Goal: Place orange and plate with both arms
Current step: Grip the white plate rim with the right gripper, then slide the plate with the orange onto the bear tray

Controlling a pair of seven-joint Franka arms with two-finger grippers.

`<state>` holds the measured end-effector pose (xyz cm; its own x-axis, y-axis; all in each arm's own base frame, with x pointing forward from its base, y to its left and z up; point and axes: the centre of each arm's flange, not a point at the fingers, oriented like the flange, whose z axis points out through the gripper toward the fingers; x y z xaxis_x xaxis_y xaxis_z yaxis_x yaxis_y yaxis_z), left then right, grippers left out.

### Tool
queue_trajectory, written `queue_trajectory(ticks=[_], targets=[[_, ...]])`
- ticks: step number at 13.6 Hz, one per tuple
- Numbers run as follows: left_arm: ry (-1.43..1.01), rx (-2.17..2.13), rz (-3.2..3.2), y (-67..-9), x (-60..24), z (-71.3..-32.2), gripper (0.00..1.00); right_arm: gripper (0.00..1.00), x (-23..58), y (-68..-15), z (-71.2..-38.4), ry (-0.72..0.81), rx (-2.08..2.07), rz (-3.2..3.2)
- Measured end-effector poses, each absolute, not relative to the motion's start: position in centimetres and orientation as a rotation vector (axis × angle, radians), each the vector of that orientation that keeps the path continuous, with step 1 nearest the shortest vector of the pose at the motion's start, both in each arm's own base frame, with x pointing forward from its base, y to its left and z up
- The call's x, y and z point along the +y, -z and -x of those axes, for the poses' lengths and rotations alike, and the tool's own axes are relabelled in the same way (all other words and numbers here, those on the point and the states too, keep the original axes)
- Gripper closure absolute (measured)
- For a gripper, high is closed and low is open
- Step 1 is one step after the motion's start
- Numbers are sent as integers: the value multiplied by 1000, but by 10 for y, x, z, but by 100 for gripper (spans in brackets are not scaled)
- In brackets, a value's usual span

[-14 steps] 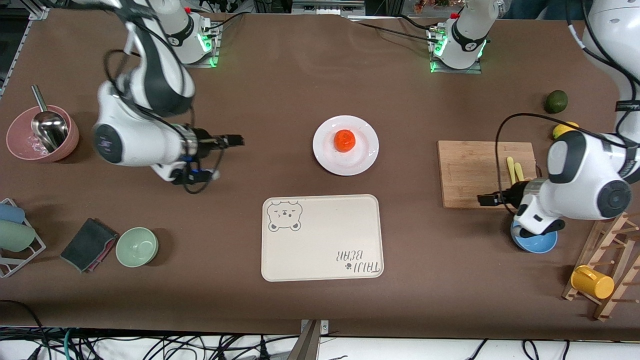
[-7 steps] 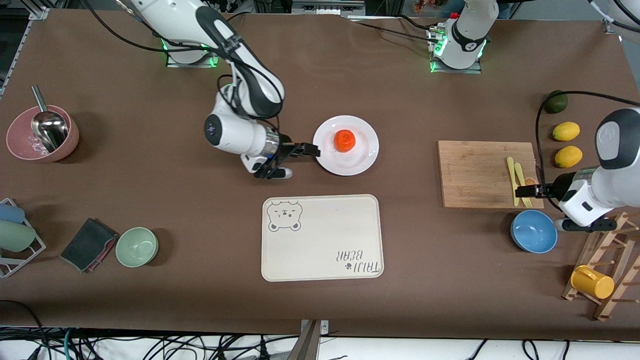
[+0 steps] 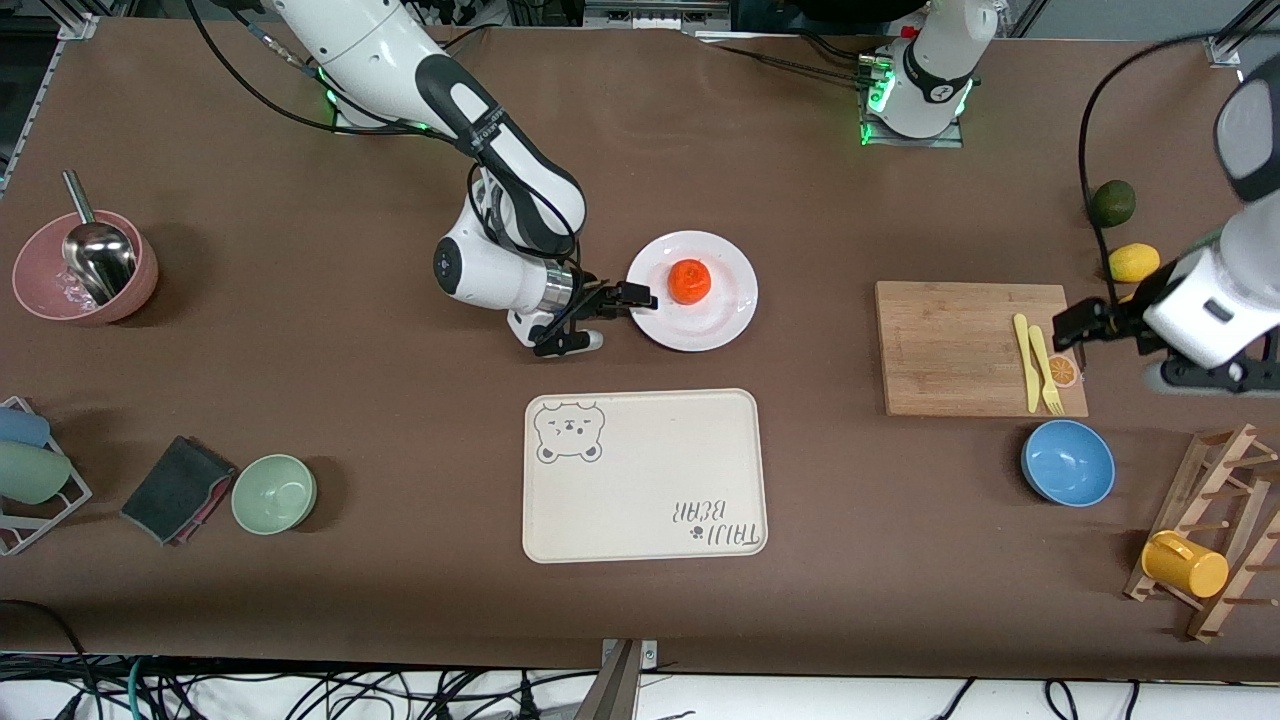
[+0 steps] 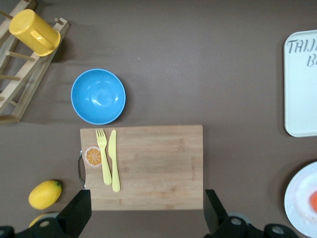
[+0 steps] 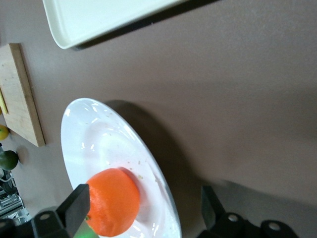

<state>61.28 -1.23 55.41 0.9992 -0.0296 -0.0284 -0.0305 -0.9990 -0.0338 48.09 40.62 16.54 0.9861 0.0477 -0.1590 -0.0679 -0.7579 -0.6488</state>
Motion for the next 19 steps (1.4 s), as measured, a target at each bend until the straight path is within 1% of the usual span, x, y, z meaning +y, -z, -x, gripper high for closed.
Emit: queue_trajectory(ticks=[1,2,3,6,8,9,13,15,17,19], targets=[[-36,51,3104,-570,-15,-602,0,3,407,-161,-478,-219,-6,2421],[-22,56,3102,-582,-18,-594,0,11,409,-157,-476,-220,-31,2420],[-14,62,3101,-591,-20,-588,0,24,410,-153,-474,-219,-64,2418],[-61,66,3100,-598,-23,-575,0,56,411,-143,-467,-213,-187,2403],[-55,59,3099,-605,-21,-571,0,81,411,-136,-465,-213,-227,2398],[-49,55,3099,-609,-19,-569,0,92,412,-136,-464,-214,-234,2392],[-53,56,3106,-613,-19,-568,0,93,413,-140,-465,-209,-247,2384],[-70,53,3137,-608,-21,-570,0,93,410,-151,-473,-227,-255,2357],[-75,52,3147,-606,-21,-571,0,93,386,-171,-499,-258,-246,2316],[-74,52,3147,-606,-21,-571,0,93,347,-192,-535,-255,-214,2289]])
